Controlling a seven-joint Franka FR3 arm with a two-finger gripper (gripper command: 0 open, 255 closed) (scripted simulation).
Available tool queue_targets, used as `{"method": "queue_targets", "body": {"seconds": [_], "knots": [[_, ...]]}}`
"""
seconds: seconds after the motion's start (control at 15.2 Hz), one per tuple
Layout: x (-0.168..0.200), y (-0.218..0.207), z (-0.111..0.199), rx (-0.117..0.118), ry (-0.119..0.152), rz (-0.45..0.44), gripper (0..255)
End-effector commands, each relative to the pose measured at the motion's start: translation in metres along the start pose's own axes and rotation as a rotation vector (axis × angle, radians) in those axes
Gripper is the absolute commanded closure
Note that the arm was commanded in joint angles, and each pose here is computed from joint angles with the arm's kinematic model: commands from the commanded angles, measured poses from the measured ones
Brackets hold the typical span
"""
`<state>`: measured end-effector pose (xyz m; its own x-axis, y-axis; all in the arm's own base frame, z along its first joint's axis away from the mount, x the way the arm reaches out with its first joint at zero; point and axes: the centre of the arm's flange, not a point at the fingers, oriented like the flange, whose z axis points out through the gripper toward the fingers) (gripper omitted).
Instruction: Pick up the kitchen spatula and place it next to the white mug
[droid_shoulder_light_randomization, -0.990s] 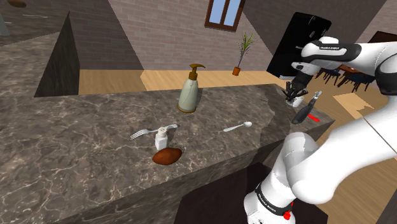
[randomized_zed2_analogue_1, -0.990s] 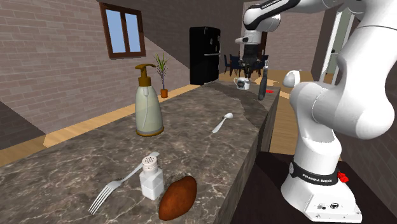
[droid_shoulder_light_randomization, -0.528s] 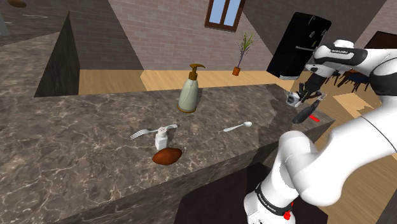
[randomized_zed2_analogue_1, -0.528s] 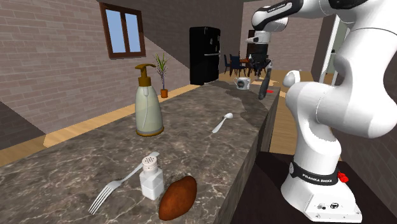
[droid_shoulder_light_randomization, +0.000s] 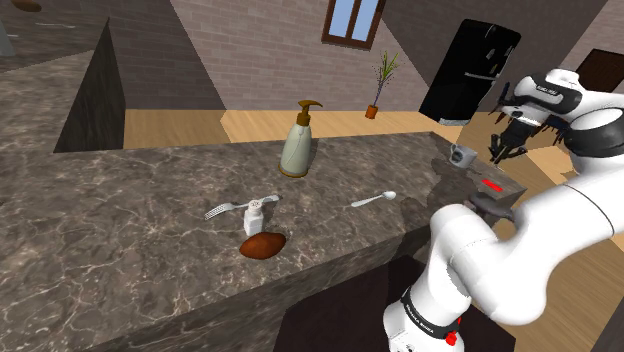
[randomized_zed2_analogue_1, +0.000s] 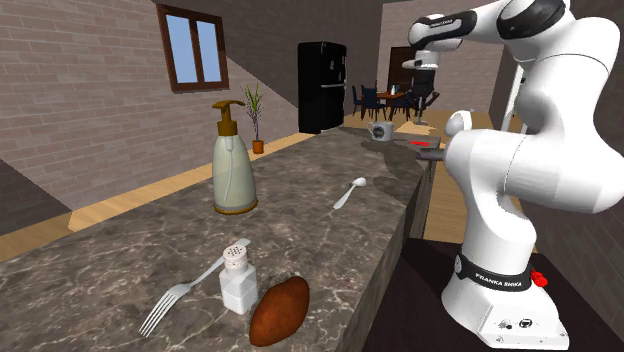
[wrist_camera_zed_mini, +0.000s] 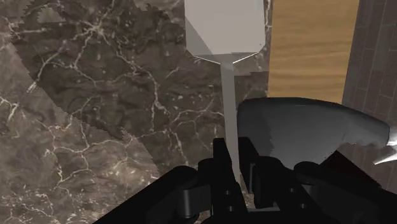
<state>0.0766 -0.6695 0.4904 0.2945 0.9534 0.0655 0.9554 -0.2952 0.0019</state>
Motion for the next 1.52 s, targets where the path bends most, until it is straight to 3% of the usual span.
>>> {"method": "queue_targets", "body": {"seconds": [0.0,0.33,1.45], "knots": [[-0.026,-0.006,-0.001,0.002,0.001,0.000,255],[-0.089,-0.027,-0.006,0.002,0.001,0.000,255],[-0.095,-0.027,0.084,0.002,0.001,0.000,255]]}}
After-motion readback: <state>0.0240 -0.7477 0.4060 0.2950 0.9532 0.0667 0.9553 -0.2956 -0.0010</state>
